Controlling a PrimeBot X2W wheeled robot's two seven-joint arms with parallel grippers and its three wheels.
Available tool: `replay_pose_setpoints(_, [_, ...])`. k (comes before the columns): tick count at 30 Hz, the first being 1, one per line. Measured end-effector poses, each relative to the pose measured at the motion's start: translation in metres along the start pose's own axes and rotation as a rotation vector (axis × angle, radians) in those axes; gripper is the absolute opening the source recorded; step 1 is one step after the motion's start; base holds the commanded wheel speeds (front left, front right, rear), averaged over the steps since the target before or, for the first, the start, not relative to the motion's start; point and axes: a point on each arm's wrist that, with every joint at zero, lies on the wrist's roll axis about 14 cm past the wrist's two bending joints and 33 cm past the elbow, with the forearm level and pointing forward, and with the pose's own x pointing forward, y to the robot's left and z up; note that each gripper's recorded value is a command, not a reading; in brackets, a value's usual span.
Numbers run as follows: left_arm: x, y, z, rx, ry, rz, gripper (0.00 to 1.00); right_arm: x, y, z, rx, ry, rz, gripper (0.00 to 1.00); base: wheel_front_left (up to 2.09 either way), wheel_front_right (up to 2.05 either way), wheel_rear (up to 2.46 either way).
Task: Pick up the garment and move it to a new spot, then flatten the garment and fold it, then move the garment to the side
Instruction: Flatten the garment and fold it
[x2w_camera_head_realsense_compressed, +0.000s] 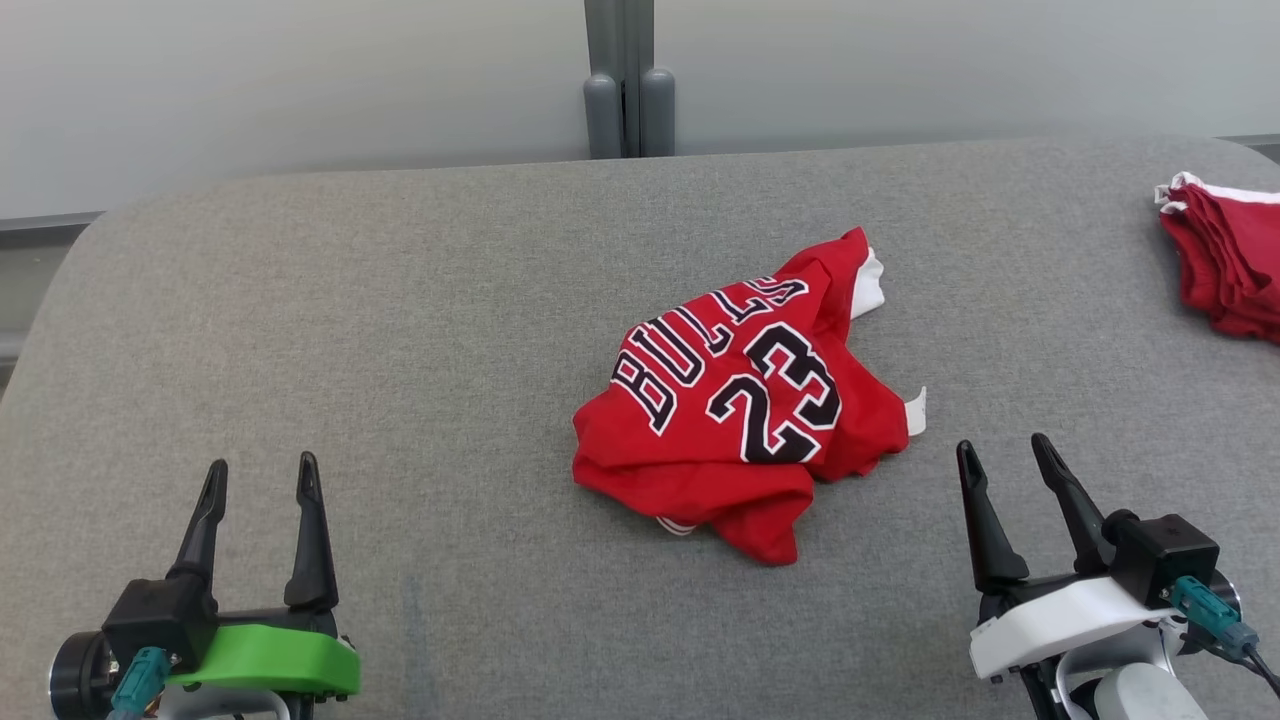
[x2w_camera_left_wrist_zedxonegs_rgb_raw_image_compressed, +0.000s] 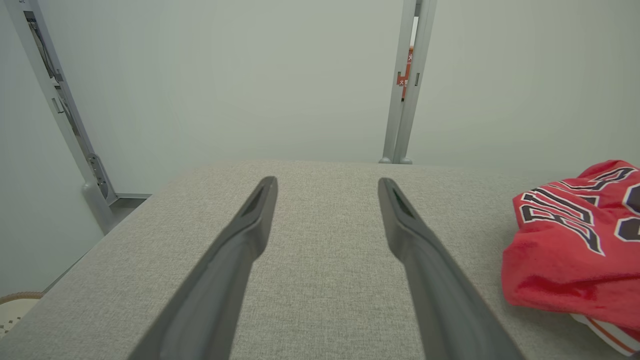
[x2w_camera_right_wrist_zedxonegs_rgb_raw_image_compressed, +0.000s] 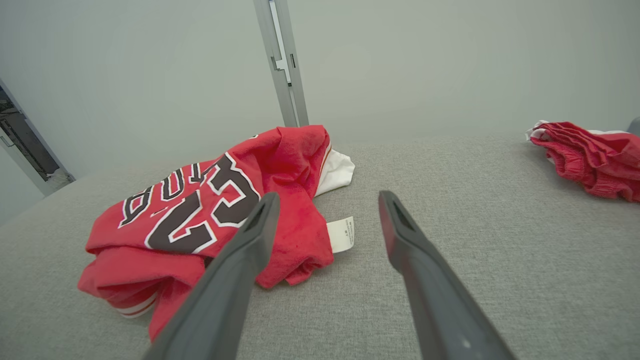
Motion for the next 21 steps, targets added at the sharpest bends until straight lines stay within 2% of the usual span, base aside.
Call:
replay_pose_setpoints(12, [0.0, 0.002, -0.001, 0.001, 0.003, 0.007, 1.0, 0.001, -0.001, -0.003, 0.0, 0.009, -0.003, 1.0, 0.0, 0.0, 0.0])
replay_pose_setpoints(21, [0.005, 0.0, -0.004, 0.002, 0.011, 0.002, 1.0, 0.033, 0.008, 0.011, -0.056, -0.023, 0.072, 1.0, 0.0, 0.0, 0.0])
